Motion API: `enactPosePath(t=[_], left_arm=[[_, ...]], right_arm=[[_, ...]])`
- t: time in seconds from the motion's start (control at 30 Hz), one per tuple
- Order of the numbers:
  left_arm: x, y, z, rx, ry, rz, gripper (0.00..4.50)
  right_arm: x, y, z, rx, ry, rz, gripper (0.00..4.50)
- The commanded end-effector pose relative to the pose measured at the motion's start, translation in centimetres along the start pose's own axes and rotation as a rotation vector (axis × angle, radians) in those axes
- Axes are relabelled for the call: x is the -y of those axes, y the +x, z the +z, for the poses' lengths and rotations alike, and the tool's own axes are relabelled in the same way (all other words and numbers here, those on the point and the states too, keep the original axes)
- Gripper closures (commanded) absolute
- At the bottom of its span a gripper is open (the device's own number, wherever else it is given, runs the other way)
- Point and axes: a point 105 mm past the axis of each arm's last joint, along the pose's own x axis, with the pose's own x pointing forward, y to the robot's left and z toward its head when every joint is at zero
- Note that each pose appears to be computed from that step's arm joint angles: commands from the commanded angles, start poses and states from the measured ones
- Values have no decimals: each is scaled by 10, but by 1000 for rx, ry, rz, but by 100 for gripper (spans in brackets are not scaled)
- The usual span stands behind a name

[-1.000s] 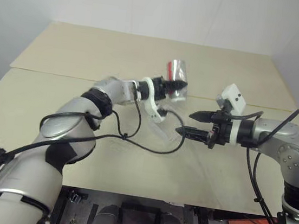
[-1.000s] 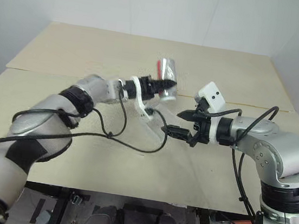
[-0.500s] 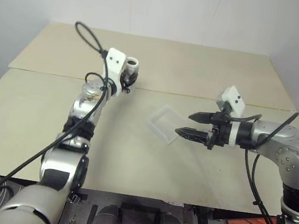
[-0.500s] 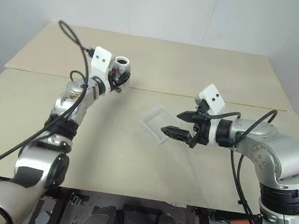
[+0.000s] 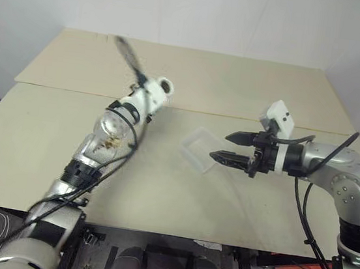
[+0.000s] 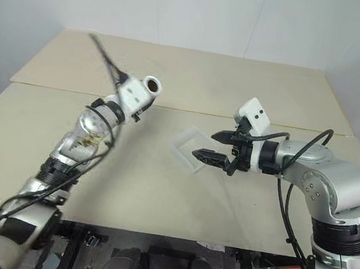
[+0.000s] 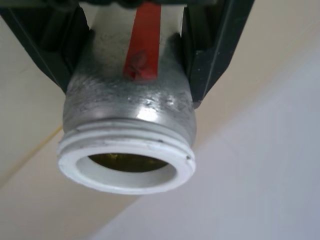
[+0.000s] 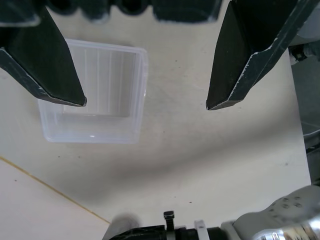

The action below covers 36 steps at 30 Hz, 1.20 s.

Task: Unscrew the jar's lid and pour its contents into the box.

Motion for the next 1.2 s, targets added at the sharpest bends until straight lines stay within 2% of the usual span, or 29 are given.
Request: enactPosePath(t=[0.03, 0.1, 0.17, 0.23, 0.33, 0.43, 0.67, 0.9, 1.0, 1.13, 1.2], left_arm=[[1, 23, 50, 249, 554, -2, 257], [5, 37, 59, 318, 895, -40, 257], [7, 47, 66, 377, 1105, -45, 257], [9, 54, 76, 433, 1178, -30, 257], [29, 60, 89, 548, 1384, -56, 257], [45, 60, 87, 612, 1486, -87, 257], [49, 62, 92, 644, 1471, -65, 257], [42, 59, 88, 611, 1365, -63, 257], [25, 55, 83, 547, 1190, -26, 257], [-7, 45, 61, 382, 703, 34, 257], [-20, 42, 43, 251, 321, 56, 257]], right_arm=[[-2, -4, 15, 40, -69, 6, 4], [-1, -5, 17, 44, -77, 2, 4], [-1, -5, 19, 49, -83, 1, 4], [-2, -5, 20, 51, -86, 1, 4], [-2, -7, 20, 60, -86, -17, 4], [-2, -9, 21, 71, -80, -36, 4], [-4, -12, 19, 95, -61, -70, 4], [-4, -12, 18, 94, -54, -70, 4], [-3, -11, 18, 88, -58, -64, 4], [-1, -11, 18, 83, -61, -62, 4], [-1, -11, 18, 82, -63, -54, 4]])
